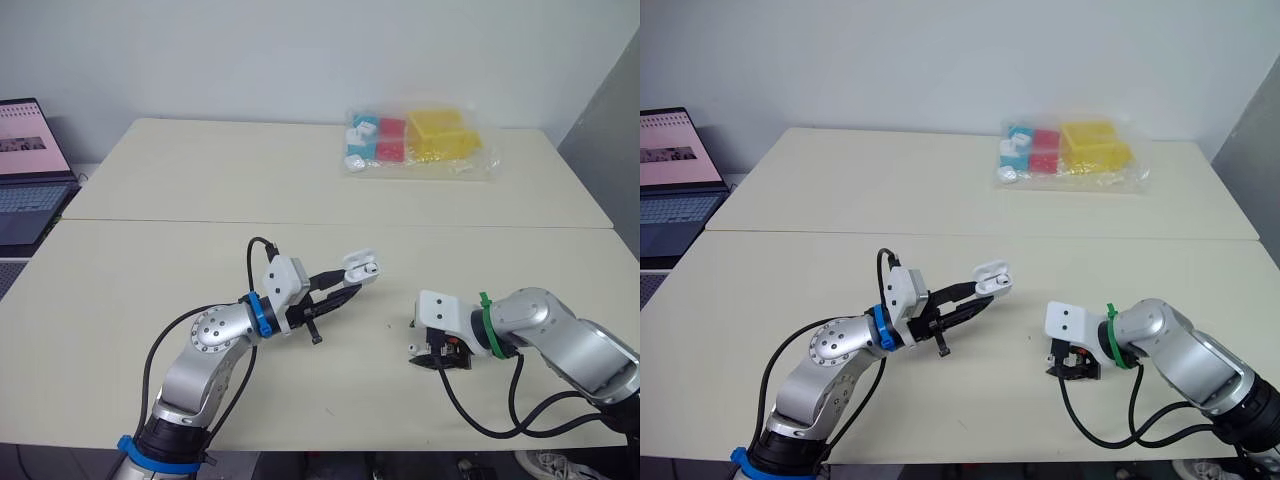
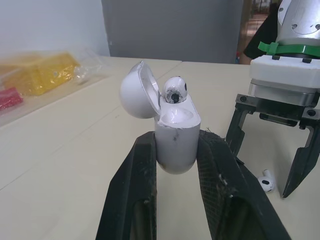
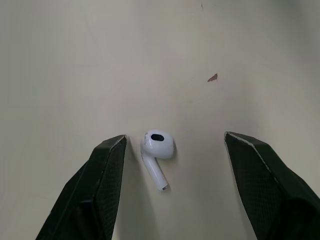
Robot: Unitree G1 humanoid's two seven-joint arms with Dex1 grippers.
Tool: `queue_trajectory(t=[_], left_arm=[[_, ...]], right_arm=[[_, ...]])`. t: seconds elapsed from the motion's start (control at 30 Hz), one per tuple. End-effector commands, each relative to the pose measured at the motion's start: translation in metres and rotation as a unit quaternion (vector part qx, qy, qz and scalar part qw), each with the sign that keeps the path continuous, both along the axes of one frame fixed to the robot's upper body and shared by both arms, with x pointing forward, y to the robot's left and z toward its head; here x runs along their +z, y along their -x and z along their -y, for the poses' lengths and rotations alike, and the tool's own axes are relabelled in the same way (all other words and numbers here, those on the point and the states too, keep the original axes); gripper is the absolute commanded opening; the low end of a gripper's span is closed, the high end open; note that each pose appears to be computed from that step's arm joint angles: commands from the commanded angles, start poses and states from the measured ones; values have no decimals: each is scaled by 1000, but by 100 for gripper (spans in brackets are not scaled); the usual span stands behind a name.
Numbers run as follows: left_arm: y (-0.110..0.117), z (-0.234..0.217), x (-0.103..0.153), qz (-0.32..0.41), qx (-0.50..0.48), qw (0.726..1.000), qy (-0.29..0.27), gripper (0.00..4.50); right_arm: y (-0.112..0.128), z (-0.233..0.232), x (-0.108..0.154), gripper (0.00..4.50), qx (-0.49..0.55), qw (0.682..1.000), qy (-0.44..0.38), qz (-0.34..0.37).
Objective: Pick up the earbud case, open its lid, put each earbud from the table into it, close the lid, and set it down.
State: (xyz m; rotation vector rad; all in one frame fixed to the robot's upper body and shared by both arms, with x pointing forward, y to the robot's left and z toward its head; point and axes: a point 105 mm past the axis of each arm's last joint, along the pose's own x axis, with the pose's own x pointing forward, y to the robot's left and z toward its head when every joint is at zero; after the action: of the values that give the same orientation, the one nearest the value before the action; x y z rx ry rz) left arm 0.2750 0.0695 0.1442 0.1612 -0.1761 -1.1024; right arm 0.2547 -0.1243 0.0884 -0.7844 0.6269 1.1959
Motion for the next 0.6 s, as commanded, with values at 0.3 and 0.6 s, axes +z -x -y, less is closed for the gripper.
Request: queue_trajectory(t=[0.3,0.6], left_arm=[[5,3,10,26,-9,1000,4,77],[7,2,9,26,-10,1000,1,77]], right_arm=[[6,-1,0,40,23,1000,9,-3],[19,32,10,40,39,998,48,-22]])
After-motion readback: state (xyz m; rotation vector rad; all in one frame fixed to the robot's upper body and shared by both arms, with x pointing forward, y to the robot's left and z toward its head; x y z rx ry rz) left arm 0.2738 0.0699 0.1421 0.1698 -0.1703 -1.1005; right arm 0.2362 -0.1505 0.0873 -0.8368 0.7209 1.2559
